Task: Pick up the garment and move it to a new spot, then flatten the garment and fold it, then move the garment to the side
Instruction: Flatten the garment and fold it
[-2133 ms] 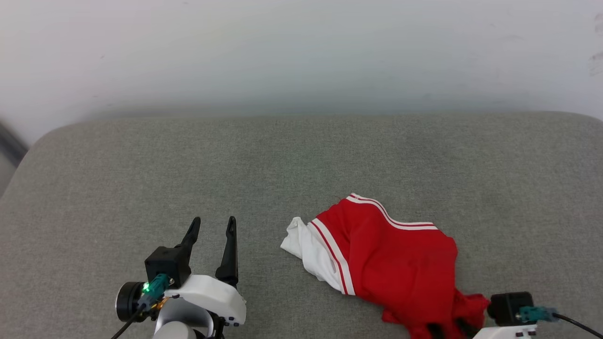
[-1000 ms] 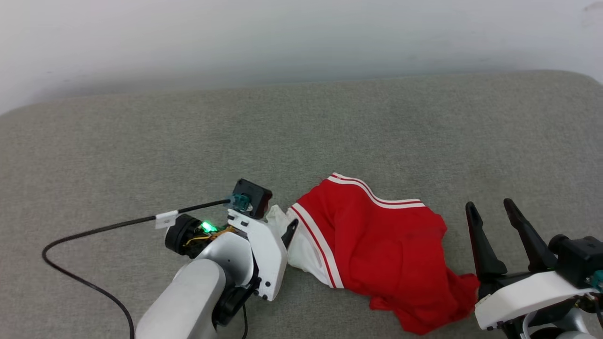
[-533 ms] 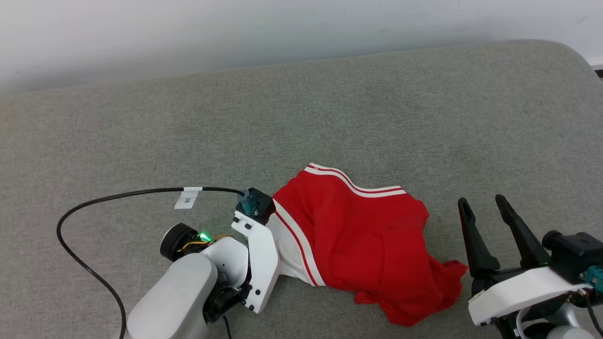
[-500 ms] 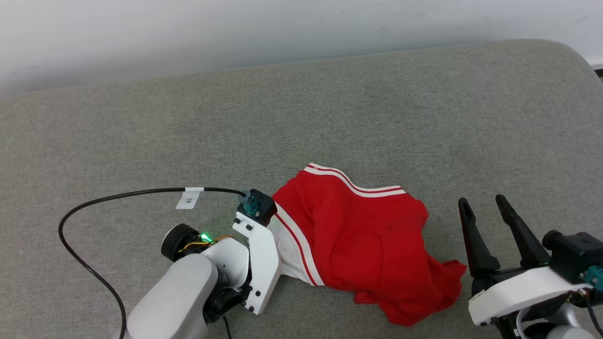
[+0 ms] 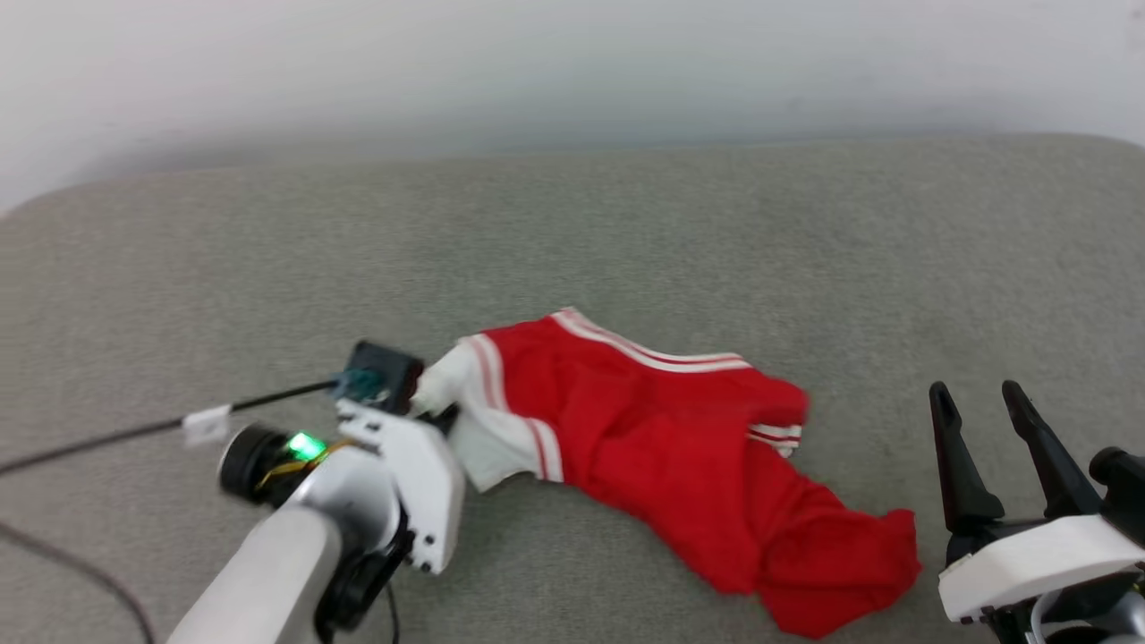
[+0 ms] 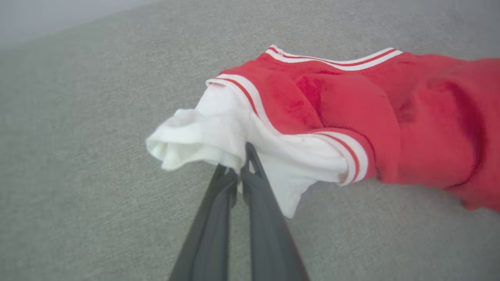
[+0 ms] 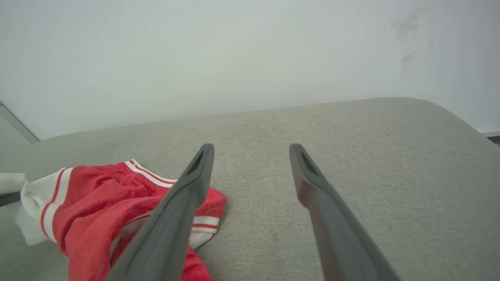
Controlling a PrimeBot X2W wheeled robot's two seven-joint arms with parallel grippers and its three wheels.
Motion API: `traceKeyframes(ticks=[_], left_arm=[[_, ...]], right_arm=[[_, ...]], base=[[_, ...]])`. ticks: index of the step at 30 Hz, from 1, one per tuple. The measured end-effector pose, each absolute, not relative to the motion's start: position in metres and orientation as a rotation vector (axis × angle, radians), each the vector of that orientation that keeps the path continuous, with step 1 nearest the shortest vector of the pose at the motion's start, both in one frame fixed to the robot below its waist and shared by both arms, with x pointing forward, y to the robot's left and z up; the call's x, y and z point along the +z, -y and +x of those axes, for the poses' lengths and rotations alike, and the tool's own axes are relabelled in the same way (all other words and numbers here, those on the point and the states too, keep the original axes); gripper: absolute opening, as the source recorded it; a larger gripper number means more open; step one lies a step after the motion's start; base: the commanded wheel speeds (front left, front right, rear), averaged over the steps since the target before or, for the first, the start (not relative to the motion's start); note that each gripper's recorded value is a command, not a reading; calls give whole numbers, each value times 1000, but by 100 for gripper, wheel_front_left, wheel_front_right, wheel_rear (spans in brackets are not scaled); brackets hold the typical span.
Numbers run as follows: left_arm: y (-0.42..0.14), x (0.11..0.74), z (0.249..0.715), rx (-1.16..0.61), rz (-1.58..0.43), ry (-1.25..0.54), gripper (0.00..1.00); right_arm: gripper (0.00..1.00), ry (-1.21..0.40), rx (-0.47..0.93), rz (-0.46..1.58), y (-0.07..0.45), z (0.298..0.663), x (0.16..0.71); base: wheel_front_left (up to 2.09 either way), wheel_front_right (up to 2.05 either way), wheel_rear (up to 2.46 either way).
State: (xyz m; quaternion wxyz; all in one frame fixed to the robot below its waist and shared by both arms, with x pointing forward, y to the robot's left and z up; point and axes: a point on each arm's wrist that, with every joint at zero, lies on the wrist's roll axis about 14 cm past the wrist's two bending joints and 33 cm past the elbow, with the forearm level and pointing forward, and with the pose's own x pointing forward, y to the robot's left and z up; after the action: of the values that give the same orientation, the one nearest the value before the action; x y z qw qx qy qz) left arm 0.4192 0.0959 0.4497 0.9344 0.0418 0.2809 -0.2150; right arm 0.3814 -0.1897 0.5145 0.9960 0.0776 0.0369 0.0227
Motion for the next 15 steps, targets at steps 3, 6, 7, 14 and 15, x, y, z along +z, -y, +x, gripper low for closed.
traceKeyframes(ticks=[3,6,7,14,15], left_arm=[[-127,442,400,-330,27,-598,0],[-148,418,368,-236,-49,-679,0],[-153,408,356,-210,-74,-715,0],[-160,379,315,-123,-186,-789,100],[-159,380,316,-118,-191,-771,100]], right_arm=[[100,-75,60,155,185,382,517],[100,-67,78,154,180,384,521],[100,-66,81,155,179,383,522],[100,-79,85,164,179,375,522],[100,-85,84,165,179,374,521]], base=[[0,0,0],[0,0,0],[0,0,0],[0,0,0],[0,0,0]])
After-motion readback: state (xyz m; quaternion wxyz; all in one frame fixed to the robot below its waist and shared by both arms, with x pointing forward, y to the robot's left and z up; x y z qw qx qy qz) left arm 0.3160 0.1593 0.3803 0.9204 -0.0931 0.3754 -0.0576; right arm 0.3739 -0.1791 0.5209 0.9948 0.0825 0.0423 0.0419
